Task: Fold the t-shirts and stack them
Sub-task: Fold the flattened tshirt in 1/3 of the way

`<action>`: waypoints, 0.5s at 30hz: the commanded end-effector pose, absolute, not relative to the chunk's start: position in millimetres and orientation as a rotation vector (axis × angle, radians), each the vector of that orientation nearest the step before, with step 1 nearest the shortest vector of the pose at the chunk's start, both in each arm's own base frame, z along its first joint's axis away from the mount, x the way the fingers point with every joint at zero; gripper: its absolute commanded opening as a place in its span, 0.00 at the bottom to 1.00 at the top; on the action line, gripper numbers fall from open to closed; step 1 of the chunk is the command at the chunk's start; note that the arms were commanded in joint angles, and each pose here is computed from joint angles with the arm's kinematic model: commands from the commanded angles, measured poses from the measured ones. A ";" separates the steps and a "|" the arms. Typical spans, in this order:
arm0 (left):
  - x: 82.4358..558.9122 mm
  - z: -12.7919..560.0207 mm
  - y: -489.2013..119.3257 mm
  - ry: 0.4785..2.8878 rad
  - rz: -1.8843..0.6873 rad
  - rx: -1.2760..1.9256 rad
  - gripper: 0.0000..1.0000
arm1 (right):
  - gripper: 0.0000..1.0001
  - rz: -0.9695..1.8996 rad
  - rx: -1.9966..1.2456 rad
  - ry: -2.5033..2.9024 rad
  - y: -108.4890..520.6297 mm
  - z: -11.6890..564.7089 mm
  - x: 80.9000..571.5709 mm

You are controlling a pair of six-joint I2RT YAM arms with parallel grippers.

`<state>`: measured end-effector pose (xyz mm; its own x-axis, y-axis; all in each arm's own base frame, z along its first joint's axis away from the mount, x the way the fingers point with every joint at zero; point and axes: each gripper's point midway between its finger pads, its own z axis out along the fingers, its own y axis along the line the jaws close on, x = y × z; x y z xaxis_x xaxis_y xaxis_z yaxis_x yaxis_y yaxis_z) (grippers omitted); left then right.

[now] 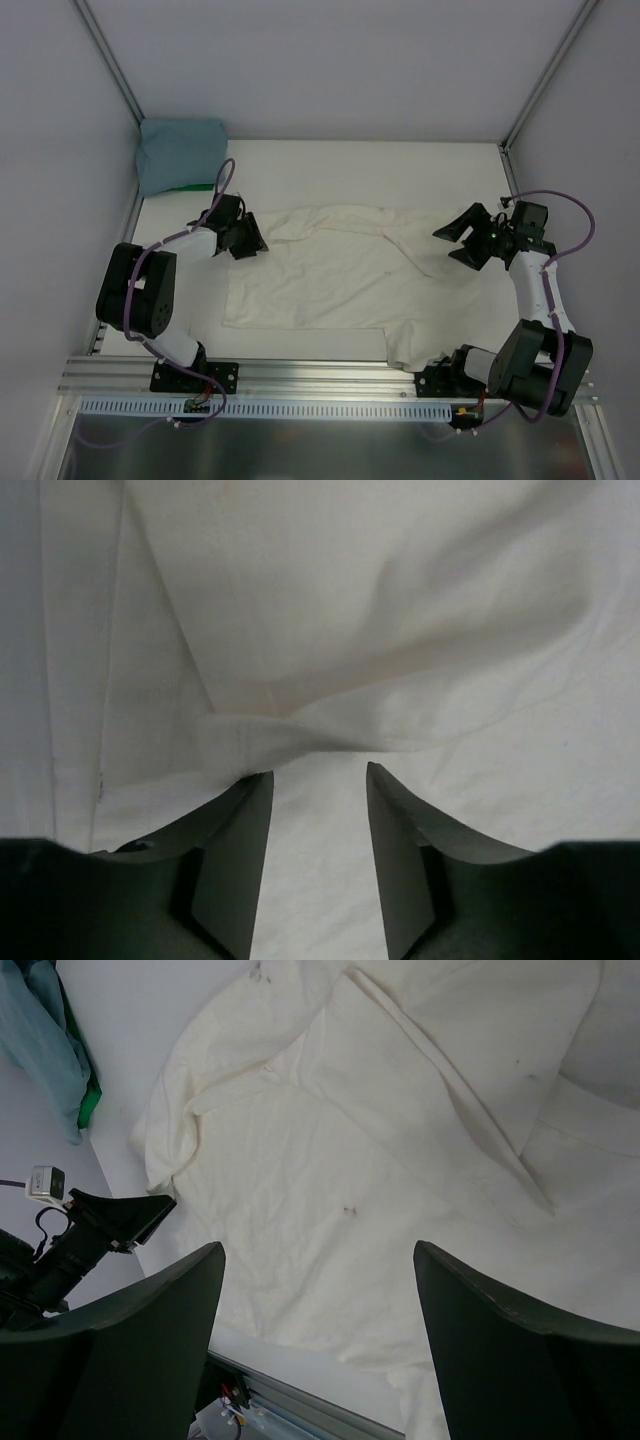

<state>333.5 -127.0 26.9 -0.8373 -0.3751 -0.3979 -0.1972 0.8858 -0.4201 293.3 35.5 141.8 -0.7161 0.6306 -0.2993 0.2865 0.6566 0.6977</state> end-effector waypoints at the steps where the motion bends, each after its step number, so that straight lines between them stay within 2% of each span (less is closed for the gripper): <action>1: 342.8 52.1 -133.2 2.513 -0.526 -0.363 0.46 | 0.81 0.862 0.656 2.296 33.5 161.4 298.2; 3: 340.2 66.3 -131.5 2.478 -0.534 -0.351 0.65 | 0.81 0.863 0.659 2.299 33.5 159.7 298.0; 4: 339.6 71.1 -130.5 2.463 -0.533 -0.347 0.67 | 0.81 0.863 0.657 2.302 33.5 158.7 297.8; 8: 342.6 92.4 -119.2 2.420 -0.455 -0.308 0.67 | 0.81 0.863 0.657 2.300 33.4 159.0 298.3; 15: 356.1 87.3 -111.5 2.456 -0.360 -0.294 0.66 | 0.81 0.864 0.655 2.298 33.6 159.5 298.2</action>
